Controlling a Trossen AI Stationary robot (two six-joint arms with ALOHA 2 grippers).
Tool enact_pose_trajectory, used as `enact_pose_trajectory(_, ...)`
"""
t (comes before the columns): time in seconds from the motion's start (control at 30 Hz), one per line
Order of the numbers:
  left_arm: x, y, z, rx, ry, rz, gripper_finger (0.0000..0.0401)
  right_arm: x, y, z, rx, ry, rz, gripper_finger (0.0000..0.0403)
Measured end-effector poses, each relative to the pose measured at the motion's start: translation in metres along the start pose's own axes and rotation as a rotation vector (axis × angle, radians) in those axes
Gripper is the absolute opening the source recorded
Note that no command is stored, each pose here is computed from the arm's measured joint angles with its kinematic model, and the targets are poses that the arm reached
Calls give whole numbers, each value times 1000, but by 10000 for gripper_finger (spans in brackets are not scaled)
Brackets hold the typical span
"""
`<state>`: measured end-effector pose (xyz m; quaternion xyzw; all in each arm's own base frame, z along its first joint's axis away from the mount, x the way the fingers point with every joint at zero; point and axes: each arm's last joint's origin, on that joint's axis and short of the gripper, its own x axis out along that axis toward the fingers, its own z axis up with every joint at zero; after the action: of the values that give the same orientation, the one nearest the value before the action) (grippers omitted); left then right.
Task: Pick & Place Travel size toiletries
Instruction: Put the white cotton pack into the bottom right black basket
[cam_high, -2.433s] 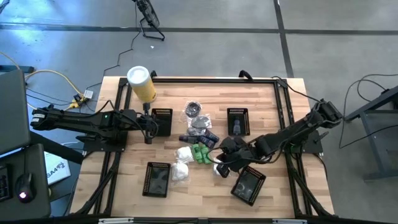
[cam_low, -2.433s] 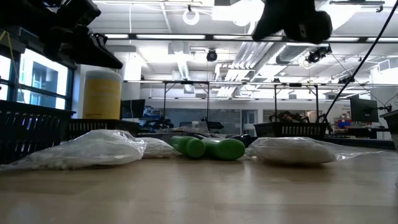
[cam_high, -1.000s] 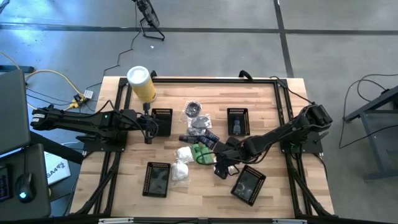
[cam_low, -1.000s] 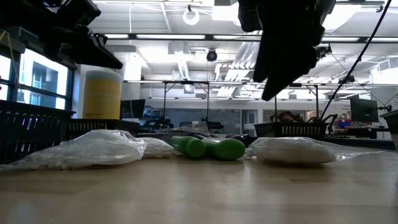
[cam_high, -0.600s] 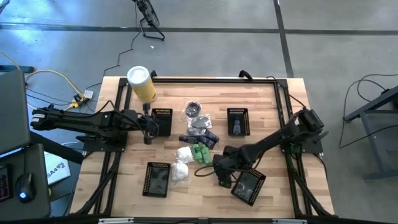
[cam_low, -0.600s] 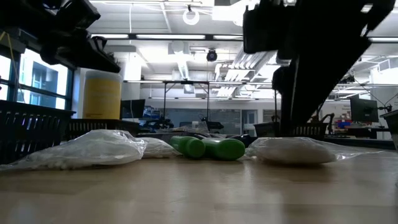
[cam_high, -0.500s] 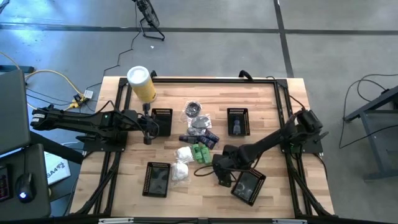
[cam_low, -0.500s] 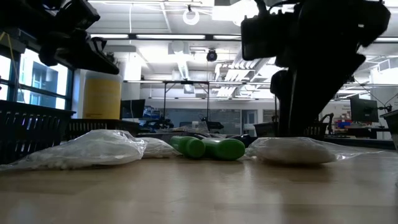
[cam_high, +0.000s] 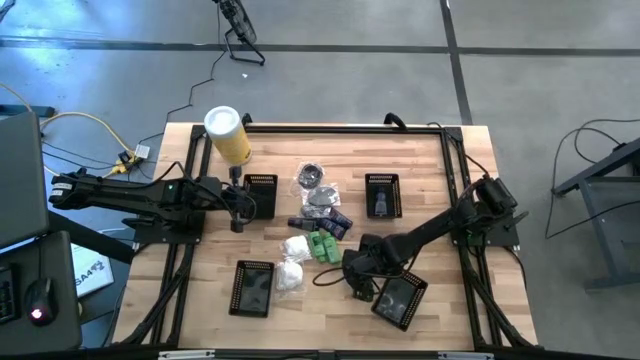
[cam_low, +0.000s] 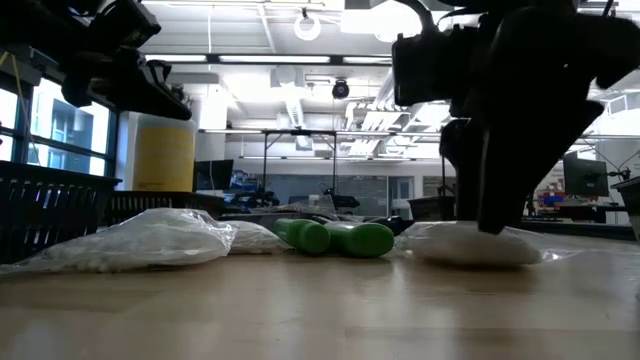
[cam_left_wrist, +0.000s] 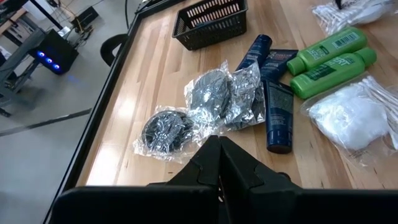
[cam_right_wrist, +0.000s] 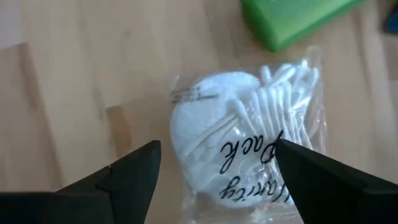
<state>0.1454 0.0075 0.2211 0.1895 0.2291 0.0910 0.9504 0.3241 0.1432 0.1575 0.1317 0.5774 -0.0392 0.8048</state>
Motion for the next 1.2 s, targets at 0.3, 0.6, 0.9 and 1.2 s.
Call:
enact_pose_trajectory(0.3, 0, 0, 0, 1, 4, -1, 0, -12, 15, -3, -29, 35, 56, 309)
enact_pose_trajectory(0.6, 0, 0, -1, 4, 13, -4, 0, -10, 12, -9, 22, 134, 63, 309)
enact_pose_trajectory(0.9, 0, 0, -1, 3, 13, -4, 0, -10, 15, -1, 7, 93, 139, 309)
enact_pose_trajectory(1.2, 0, 0, -1, 4, 13, -4, 0, 2, 1, 15, 24, 54, 146, 309)
